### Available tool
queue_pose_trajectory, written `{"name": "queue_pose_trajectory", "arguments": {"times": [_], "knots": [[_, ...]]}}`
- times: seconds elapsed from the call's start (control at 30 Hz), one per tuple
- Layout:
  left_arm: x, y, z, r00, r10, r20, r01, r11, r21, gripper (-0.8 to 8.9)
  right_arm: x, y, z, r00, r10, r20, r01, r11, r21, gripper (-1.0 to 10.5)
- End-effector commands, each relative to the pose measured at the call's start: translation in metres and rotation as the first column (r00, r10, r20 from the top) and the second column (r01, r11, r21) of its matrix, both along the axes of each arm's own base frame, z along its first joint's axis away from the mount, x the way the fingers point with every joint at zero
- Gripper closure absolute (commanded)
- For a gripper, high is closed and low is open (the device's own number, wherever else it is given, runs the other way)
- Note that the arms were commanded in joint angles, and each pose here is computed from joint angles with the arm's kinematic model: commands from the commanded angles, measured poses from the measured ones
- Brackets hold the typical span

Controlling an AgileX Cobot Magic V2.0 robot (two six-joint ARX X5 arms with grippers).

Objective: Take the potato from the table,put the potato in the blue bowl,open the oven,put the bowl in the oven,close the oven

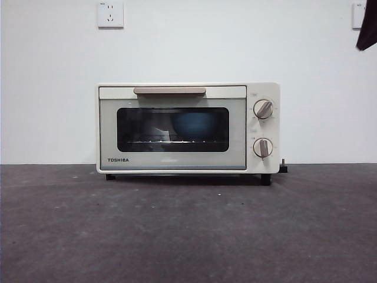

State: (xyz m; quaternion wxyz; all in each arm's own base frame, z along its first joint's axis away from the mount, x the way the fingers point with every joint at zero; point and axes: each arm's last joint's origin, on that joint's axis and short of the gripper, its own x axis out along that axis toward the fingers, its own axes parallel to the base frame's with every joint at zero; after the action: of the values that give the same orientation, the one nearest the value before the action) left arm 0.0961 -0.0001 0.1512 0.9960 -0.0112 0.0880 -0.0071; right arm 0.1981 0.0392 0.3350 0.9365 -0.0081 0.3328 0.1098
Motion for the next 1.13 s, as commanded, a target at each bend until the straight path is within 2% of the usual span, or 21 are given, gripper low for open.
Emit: {"name": "queue_pose_trajectory", "arguments": {"times": [0.03, 0.1, 0.2, 0.23, 0.33, 0.43, 0.5, 0.8, 1.07, 1.13], "knots": [[0.001, 0.000, -0.002, 1.000, 0.000, 0.001, 0.000, 1.000, -0.008, 8.18, -0.015, -0.003, 0.001, 0.999, -0.002, 0.053, 0.002, 1.000, 0.002, 9.5], [0.001, 0.000, -0.002, 1.000, 0.000, 0.001, 0.000, 1.000, -0.008, 8.18, -0.033, -0.007, -0.002, 0.990, -0.016, 0.138, 0.015, 1.000, 0.009, 9.5], [0.001, 0.000, -0.002, 1.000, 0.000, 0.001, 0.000, 1.000, -0.008, 8.18, -0.062, -0.014, -0.025, 0.950, -0.052, 0.309, 0.047, 0.999, 0.022, 9.5], [0.001, 0.000, -0.002, 1.000, 0.000, 0.001, 0.000, 1.000, -0.008, 8.18, -0.069, -0.015, -0.034, 0.930, -0.058, 0.363, 0.052, 0.998, 0.028, 9.5], [0.001, 0.000, -0.002, 1.000, 0.000, 0.001, 0.000, 1.000, -0.008, 8.18, -0.086, -0.022, -0.067, 0.843, -0.087, 0.531, 0.097, 0.995, 0.009, 9.5], [0.001, 0.000, -0.002, 1.000, 0.000, 0.001, 0.000, 1.000, -0.008, 8.18, -0.093, -0.024, -0.090, 0.799, -0.106, 0.592, 0.109, 0.994, 0.030, 9.5], [0.001, 0.000, -0.002, 1.000, 0.000, 0.001, 0.000, 1.000, -0.008, 8.18, -0.095, -0.026, -0.105, 0.782, -0.117, 0.613, 0.120, 0.992, 0.037, 9.5], [0.001, 0.000, -0.002, 1.000, 0.000, 0.001, 0.000, 1.000, -0.008, 8.18, -0.100, -0.035, -0.149, 0.750, -0.180, 0.636, 0.196, 0.979, 0.046, 9.5], [0.001, 0.000, -0.002, 1.000, 0.000, 0.001, 0.000, 1.000, -0.008, 8.18, -0.100, -0.035, -0.171, 0.774, -0.191, 0.604, 0.205, 0.978, 0.046, 9.5], [0.001, 0.000, -0.002, 1.000, 0.000, 0.001, 0.000, 1.000, -0.008, 8.18, -0.101, -0.036, -0.170, 0.766, -0.199, 0.611, 0.215, 0.975, 0.049, 9.5]]}}
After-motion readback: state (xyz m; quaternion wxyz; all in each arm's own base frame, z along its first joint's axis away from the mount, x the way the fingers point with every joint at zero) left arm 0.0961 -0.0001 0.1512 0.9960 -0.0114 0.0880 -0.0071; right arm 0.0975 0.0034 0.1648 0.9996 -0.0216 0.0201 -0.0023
